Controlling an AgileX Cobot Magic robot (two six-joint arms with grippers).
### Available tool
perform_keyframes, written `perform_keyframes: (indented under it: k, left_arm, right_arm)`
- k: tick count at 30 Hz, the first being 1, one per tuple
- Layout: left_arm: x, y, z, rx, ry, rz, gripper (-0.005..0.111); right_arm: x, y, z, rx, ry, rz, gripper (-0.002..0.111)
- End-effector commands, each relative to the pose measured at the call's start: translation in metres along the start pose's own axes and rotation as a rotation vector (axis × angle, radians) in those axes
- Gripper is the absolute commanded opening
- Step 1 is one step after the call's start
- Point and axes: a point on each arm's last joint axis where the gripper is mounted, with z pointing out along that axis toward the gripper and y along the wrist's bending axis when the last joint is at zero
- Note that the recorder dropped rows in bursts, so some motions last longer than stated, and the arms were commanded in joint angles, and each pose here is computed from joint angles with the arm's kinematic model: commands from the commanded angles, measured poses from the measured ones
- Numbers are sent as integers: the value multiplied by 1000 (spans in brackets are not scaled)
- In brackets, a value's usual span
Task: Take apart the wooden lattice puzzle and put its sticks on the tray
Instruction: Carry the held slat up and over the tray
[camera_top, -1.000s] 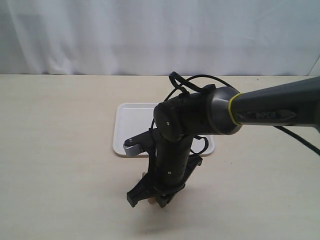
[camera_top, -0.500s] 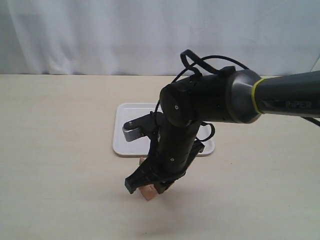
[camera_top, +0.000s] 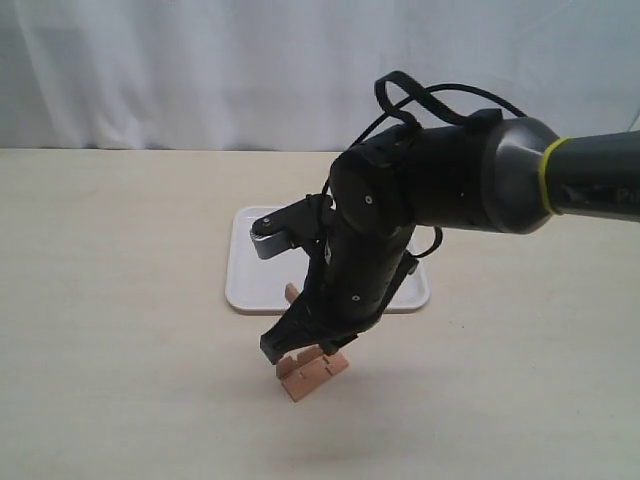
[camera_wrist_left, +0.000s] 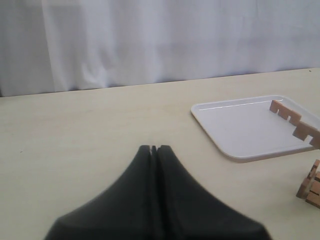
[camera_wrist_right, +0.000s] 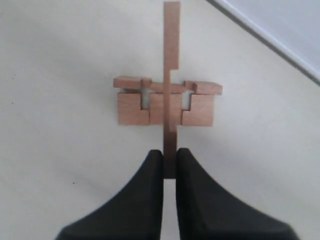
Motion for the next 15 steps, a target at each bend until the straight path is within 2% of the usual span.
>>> perform_keyframes:
  k: [1, 6, 9, 15]
  left_arm:
    - [0, 0, 0, 0, -9, -4, 0]
    - [0, 0, 0, 0, -9, -4, 0]
    - [0, 0, 0, 0, -9, -4, 0]
    - [0, 0, 0, 0, -9, -4, 0]
  right_arm:
    - [-10, -9, -11, 51, -66, 16, 4]
    - [-26, -30, -22, 39, -115, 114, 4]
    - [-31, -49, -23, 40, -79, 174, 4]
    - [-49, -67, -20, 50, -59, 219, 4]
